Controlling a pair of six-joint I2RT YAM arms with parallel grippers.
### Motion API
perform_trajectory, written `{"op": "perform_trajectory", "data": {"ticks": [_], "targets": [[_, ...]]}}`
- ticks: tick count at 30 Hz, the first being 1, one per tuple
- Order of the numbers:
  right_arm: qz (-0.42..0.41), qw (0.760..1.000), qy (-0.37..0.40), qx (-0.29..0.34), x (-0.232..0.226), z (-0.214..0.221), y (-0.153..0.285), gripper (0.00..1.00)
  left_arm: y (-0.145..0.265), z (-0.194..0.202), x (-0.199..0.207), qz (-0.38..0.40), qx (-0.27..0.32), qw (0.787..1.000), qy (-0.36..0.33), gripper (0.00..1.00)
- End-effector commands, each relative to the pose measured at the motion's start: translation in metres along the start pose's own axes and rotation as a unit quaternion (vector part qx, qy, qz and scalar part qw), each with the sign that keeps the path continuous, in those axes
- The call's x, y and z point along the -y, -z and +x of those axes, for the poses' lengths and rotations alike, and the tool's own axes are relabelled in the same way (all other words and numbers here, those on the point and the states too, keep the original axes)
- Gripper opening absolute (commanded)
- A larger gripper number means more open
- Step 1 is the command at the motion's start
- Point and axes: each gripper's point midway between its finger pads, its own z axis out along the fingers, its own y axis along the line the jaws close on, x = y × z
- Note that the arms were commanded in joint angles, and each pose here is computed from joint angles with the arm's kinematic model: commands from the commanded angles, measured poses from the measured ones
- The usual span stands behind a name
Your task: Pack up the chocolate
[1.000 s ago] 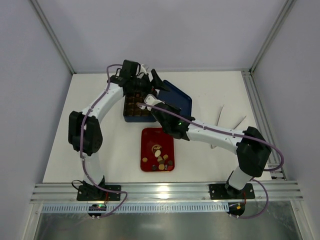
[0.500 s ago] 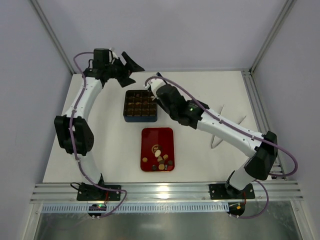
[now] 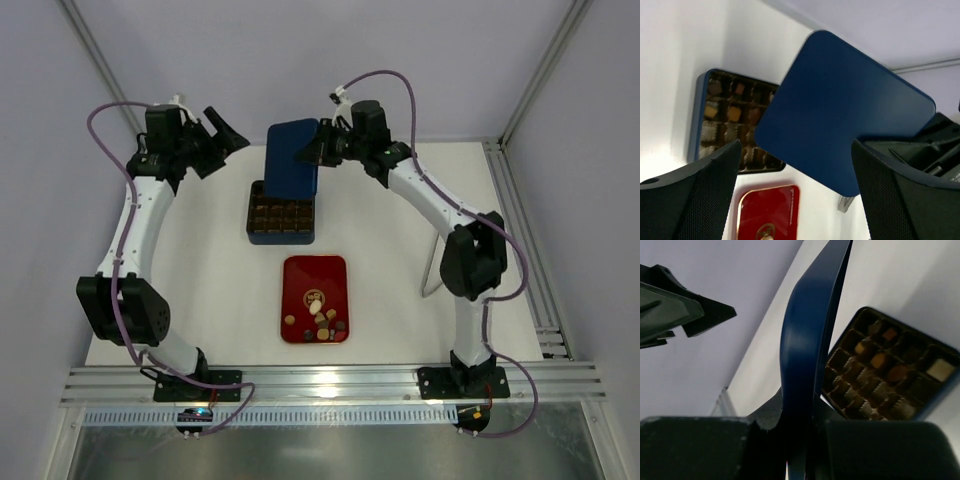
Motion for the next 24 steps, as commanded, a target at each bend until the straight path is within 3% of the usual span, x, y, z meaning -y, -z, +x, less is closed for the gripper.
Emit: {"op": "perform_trajectory", "data": {"ticks": [1, 8, 17, 24], "targets": [[-0.172, 0.979, -0.107, -0.028, -0.063, 0.001, -0.018, 0.04, -0.01, 0.018, -0.046, -0.068, -0.018, 0.997, -0.022, 0.88], [-0.213, 0.954, -0.205, -0.052, -0.036, 0.027, -0.053, 0.04, -0.028, 0.034, -0.082, -0.114, -0.041, 0.992, -0.034, 0.89], [-0.21, 0.94, -0.26, -0.062, 0.005, 0.048, -0.071, 0.04, -0.057, 0.064, -0.124, -0.16, -0.091, 0.983, -0.019, 0.88], [-0.203, 0.935, -0.28, -0.081, 0.025, 0.063, -0.076, 0.04, -0.071, 0.071, -0.134, -0.159, -0.101, 0.982, -0.018, 0.88]]}}
